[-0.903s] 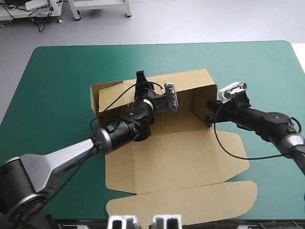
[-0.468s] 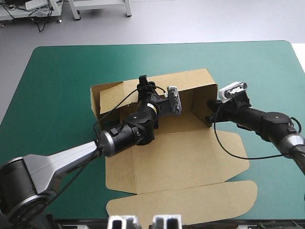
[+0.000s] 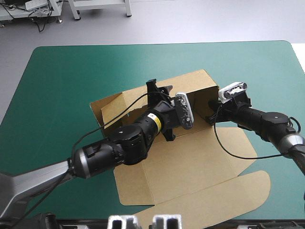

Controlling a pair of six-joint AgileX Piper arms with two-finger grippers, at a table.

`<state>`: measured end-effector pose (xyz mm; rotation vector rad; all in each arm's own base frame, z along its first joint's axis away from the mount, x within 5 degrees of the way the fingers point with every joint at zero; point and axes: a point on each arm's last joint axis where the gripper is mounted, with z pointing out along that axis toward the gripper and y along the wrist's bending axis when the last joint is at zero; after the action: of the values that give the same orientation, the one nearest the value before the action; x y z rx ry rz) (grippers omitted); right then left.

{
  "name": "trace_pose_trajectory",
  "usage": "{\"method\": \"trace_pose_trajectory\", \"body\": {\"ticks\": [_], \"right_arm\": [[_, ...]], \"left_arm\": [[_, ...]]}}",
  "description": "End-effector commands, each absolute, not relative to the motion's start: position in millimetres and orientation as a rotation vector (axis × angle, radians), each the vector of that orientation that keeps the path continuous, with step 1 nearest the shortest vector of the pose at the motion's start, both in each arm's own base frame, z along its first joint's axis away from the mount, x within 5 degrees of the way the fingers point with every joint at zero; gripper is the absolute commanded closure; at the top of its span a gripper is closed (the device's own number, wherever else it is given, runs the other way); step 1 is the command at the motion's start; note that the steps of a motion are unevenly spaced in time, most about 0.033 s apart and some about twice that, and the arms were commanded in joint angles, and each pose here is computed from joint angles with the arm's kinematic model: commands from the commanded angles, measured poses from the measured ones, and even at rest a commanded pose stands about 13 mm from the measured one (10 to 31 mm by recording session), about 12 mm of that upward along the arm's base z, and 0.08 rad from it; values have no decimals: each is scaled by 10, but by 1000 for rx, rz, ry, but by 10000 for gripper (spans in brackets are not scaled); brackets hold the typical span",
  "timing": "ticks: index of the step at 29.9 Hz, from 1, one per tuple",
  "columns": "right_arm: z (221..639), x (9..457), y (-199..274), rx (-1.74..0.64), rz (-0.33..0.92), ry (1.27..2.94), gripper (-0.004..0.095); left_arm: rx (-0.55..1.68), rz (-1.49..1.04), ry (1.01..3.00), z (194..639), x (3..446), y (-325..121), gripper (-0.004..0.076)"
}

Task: Fold the box

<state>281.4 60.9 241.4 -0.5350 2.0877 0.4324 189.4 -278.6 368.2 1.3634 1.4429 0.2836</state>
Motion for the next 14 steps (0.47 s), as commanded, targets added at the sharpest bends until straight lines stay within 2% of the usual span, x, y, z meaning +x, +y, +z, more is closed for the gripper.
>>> {"method": "trace_pose_trajectory", "body": {"ticks": [1,7,14], "right_arm": [[2559,2799,672,-519,510,2042,907],[2591,2767,659,-459,529,2071,906],[2910,2686,613,-405,489,2060,906]], "left_arm": [[1244,239,1363,4127,1769,-2555,247],[1088,455,1362,4391,1878,-2135,363],[622,609,1572,4516,2393,-1291,602]]}}
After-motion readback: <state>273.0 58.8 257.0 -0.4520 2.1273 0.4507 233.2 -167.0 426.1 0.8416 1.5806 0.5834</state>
